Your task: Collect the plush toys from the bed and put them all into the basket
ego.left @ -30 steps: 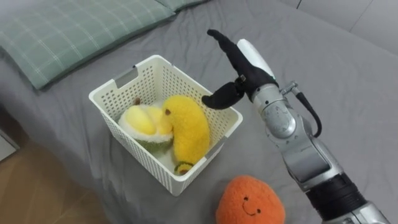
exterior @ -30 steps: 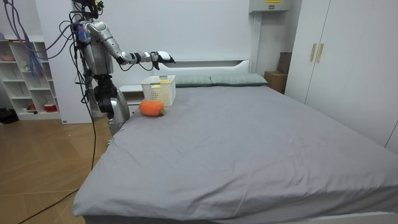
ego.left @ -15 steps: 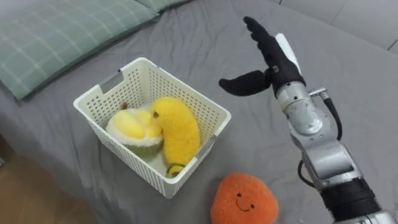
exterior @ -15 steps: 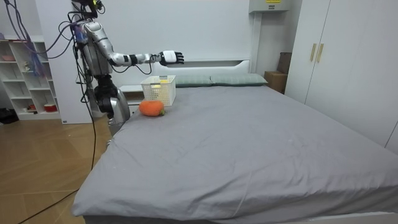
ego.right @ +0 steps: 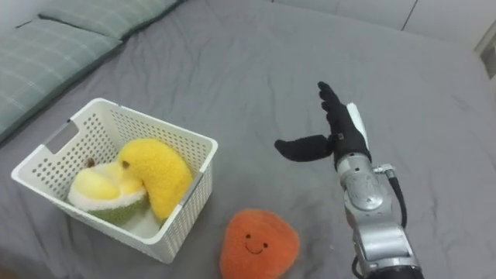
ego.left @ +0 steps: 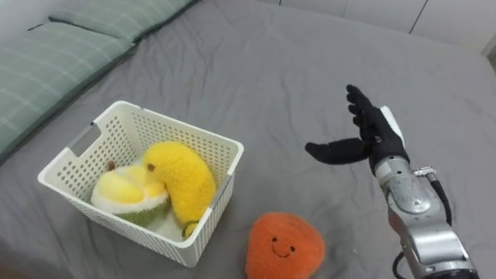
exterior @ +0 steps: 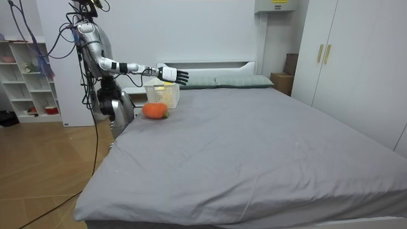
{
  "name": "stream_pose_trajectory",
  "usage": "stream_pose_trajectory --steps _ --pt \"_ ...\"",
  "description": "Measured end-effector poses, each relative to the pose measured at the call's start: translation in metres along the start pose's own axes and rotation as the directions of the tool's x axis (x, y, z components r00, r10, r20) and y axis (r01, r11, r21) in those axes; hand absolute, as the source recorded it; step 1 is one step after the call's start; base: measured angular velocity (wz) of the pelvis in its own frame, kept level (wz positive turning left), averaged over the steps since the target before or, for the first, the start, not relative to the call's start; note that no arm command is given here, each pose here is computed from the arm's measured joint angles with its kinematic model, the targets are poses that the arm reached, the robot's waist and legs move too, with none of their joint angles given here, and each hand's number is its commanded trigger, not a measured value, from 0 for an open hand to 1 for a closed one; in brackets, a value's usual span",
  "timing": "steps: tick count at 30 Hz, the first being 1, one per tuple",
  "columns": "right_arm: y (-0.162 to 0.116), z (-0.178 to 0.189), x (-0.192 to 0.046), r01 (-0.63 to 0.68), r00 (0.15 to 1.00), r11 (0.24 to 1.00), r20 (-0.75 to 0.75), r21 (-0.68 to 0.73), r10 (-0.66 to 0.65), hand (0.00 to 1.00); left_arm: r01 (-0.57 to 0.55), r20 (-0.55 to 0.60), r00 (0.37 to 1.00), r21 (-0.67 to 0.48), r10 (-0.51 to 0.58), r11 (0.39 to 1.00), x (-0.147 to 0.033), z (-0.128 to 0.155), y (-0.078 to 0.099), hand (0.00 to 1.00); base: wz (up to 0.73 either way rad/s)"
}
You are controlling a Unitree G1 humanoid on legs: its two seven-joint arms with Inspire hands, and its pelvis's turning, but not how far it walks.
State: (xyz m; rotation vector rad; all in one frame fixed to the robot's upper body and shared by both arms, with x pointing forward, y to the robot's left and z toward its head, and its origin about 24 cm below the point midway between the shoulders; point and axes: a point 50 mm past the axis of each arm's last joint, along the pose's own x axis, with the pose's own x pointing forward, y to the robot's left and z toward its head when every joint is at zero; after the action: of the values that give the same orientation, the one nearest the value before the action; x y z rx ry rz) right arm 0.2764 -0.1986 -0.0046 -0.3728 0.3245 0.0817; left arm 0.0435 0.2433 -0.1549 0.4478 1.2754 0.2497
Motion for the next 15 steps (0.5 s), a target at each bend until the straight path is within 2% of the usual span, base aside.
stream_pose_trajectory --steps 4,7,11,15 --pt "0.026 -0.034 -0.004 -0.184 0.971 0.980 -0.170 -0.078 0.169 0.00 -0.001 0.016 1.000 0.000 0.001 1.000 0.003 0.010 0.001 0.00 -0.01" --pt "0.038 -0.043 -0.007 -0.285 0.943 0.949 -0.220 -0.137 0.251 0.00 0.004 0.033 0.999 -0.017 -0.003 1.000 0.005 0.018 0.002 0.00 0.03" --pt "0.040 -0.052 -0.008 -0.341 0.918 0.923 -0.275 -0.179 0.286 0.00 0.011 0.068 0.998 -0.018 -0.010 1.000 0.006 0.031 0.001 0.00 0.01" --pt "0.041 -0.055 -0.010 -0.401 0.889 0.896 -0.317 -0.190 0.330 0.00 0.006 0.081 0.997 -0.018 -0.004 1.000 0.006 0.030 0.003 0.00 0.10"
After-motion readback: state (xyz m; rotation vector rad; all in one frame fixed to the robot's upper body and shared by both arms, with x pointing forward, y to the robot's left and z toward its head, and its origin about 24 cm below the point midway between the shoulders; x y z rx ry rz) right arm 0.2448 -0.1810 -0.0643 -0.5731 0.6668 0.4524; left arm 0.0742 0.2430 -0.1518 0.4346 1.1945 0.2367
